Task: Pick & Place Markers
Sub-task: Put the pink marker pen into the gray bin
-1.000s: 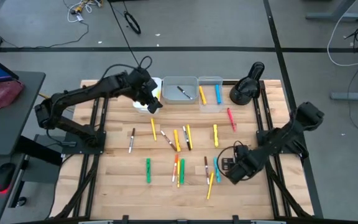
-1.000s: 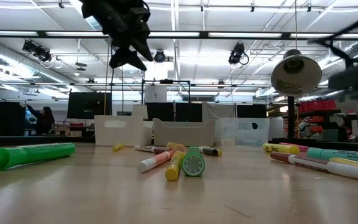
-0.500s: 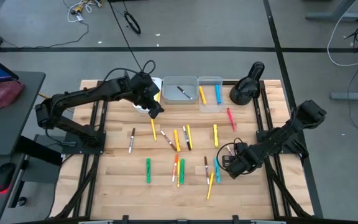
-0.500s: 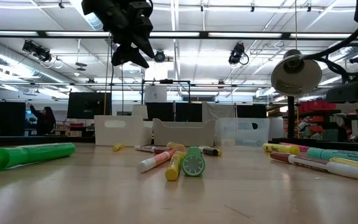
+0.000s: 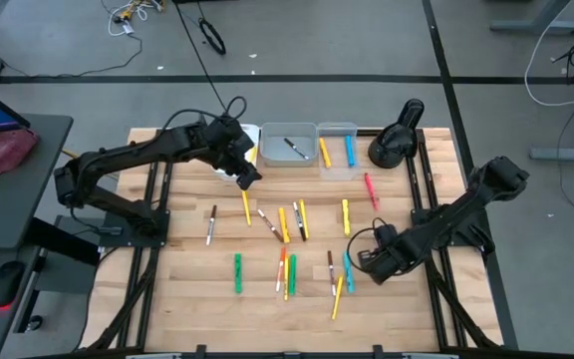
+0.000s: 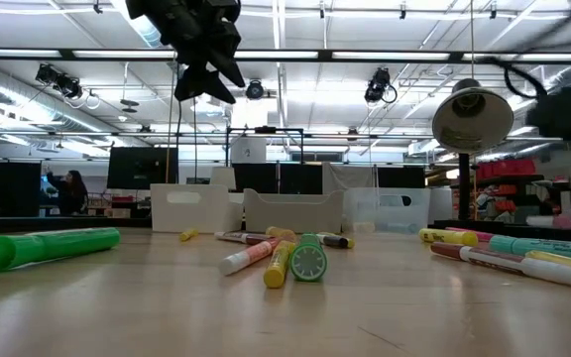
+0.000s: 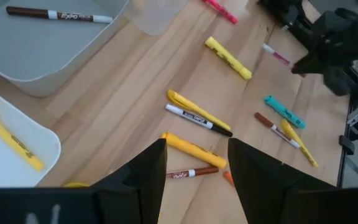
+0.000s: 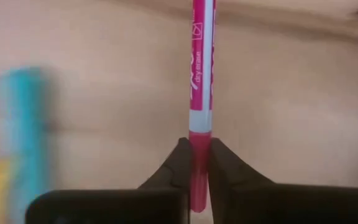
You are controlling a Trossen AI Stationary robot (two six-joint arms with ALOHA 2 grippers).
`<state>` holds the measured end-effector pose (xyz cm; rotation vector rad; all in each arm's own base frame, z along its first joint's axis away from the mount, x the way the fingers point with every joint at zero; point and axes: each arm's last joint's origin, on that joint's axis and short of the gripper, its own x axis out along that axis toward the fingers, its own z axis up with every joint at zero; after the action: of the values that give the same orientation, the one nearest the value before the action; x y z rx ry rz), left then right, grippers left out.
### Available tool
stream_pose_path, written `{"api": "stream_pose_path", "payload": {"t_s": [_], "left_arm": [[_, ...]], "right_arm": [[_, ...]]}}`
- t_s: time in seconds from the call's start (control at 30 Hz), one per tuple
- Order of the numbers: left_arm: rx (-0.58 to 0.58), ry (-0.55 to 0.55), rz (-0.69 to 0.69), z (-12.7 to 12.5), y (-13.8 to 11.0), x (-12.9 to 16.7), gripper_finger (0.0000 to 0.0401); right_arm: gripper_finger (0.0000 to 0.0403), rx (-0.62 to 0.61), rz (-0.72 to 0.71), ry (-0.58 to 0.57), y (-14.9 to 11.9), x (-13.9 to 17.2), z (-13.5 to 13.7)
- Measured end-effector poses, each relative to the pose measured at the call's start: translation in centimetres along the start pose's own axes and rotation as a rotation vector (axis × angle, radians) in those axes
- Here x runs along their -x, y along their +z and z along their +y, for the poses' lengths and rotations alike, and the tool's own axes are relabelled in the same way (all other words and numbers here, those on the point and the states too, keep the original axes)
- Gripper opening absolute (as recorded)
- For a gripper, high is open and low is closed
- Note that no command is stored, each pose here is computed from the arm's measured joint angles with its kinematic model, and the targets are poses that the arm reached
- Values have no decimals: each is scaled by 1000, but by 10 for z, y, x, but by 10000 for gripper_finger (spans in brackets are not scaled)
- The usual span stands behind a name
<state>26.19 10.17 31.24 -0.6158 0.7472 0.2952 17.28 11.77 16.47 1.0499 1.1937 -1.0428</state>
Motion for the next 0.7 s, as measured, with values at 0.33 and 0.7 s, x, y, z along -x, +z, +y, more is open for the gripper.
{"api": "stream_pose_path", "payload": {"t_s": [0.33,0.7], "left_arm": [[-22,-24,-95,-5,-1,34,177],[-33,-18,-225,-10,-12,83,177]], "right_arm": [[14,133,-12,276,28,76,28],[14,402,-277,462,160,144,117]]}}
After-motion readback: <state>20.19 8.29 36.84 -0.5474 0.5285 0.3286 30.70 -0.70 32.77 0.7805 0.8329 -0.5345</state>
